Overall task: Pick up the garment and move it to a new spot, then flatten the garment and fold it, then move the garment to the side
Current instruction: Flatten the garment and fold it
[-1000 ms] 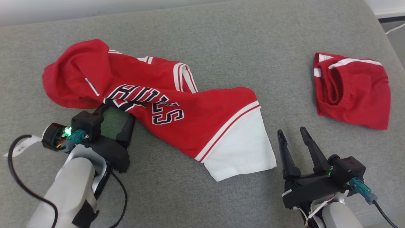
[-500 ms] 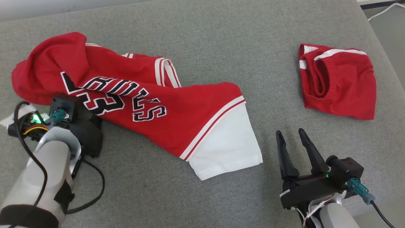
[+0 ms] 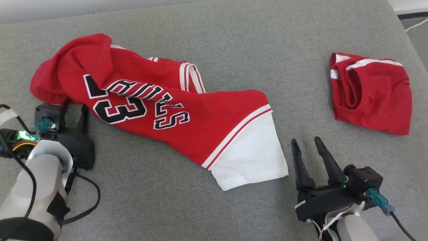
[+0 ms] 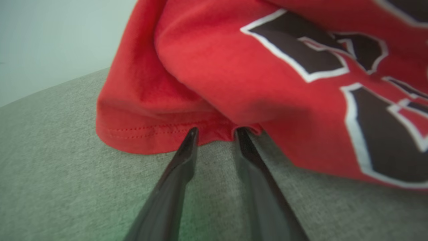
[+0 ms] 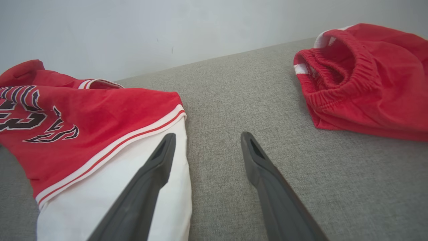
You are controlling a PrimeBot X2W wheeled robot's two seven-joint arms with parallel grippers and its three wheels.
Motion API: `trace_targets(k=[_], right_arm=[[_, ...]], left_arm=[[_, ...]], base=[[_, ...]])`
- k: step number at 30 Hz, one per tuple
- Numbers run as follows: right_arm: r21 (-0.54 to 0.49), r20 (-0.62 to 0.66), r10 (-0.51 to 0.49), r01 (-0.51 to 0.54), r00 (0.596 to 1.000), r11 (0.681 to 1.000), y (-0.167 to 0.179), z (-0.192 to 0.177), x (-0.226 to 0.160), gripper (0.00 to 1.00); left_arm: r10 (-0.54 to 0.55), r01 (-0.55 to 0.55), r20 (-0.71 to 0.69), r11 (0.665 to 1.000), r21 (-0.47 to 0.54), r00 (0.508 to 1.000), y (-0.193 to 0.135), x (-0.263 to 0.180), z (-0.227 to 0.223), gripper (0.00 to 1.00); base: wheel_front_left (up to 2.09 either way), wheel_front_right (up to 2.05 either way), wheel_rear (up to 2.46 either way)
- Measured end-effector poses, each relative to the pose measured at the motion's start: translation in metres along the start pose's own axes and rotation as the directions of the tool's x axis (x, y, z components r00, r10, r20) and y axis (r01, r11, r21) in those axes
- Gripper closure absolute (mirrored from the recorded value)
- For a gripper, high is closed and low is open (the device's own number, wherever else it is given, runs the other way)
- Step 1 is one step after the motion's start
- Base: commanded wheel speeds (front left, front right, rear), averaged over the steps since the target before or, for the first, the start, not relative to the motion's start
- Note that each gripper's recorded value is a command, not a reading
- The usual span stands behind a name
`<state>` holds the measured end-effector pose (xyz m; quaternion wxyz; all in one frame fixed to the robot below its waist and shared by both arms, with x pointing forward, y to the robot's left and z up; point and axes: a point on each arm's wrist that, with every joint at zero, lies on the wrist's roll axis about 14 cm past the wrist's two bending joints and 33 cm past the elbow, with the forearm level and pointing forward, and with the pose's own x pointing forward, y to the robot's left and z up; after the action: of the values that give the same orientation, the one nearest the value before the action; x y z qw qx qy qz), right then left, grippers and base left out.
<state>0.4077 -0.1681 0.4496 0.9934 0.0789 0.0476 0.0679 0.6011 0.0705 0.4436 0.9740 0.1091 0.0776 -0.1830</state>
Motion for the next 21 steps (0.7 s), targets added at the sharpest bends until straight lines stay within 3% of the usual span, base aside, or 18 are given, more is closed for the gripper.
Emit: trace_targets(k=[14,21], right_arm=[[0.006,0.029,0.027,-0.027,0.999,1.000,0.008,0.011,-0.006,0.00],[0.011,0.042,0.033,-0.034,0.999,0.999,0.012,0.015,-0.014,0.00]], left_arm=[[-0.059,0.069,0.222,0.997,-0.038,0.973,-0.024,-0.029,0.071,1.00],[-0.077,0.088,0.404,0.996,-0.007,0.912,-0.032,-0.058,0.134,1.00]], base=[[0.00,0.00,0.00],[0.00,0.00,0.00]])
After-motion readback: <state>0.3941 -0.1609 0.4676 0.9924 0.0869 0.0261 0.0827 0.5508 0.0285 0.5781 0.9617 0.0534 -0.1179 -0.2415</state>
